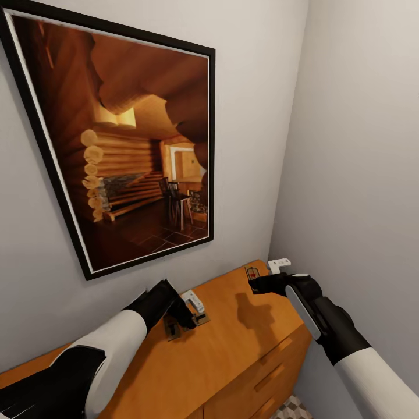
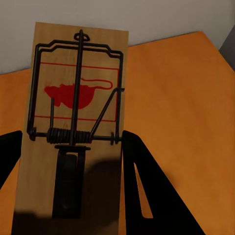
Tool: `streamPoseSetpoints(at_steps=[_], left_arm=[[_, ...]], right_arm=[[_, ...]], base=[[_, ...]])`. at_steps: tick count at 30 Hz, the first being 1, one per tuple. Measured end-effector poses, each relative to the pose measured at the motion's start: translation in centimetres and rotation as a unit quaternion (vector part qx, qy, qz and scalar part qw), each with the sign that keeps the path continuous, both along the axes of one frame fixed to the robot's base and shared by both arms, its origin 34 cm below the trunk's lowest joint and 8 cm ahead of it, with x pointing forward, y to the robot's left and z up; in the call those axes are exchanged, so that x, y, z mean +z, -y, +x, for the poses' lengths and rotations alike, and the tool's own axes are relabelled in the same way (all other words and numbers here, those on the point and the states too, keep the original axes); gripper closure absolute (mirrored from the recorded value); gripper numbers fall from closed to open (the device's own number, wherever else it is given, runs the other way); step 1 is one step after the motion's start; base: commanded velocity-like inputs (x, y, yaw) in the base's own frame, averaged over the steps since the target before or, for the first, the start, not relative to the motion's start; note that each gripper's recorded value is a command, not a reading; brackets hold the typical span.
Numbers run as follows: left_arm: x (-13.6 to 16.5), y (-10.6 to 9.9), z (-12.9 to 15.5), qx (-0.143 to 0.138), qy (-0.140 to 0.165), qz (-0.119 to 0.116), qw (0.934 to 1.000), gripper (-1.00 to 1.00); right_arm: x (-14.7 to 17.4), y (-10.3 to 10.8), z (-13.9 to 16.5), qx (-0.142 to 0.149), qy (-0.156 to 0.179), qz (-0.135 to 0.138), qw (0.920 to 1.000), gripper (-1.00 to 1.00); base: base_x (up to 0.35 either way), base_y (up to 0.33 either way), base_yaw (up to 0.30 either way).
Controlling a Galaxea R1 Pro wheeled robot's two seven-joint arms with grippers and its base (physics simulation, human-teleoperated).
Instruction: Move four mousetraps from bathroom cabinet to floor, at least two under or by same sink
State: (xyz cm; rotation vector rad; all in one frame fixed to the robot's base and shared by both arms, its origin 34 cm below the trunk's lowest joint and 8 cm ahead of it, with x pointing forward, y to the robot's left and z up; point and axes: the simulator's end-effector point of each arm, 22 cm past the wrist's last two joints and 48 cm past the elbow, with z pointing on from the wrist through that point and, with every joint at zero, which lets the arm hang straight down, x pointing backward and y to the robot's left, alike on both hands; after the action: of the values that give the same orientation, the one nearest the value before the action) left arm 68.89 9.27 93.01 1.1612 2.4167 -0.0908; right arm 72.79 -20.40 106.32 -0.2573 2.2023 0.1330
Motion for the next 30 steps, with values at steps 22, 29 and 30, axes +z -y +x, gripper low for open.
streamPoseSetpoints(at_steps=[22,29,30], left_arm=[[1.3,1.1,0.8,0.018,0.006,-0.038,0.9991,-1.00],[3.0,1.1,2.1,0.018,0.018,-0.039,0.9989,-1.00],[3.2,1.1,2.2,0.018,0.019,-0.039,0.9989,-1.00]], right_arm=[[0.0,0.0,0.0,0.000,-0.001,0.000,1.0000,1.00],[0.0,0.0,0.0,0.000,0.000,0.000,1.0000,1.00],[0.0,0.0,0.0,0.000,0.000,0.000,1.0000,1.00]], base=[[0.000,0.000,0.000],[0.000,0.000,0.000],[0.000,0.000,0.000]])
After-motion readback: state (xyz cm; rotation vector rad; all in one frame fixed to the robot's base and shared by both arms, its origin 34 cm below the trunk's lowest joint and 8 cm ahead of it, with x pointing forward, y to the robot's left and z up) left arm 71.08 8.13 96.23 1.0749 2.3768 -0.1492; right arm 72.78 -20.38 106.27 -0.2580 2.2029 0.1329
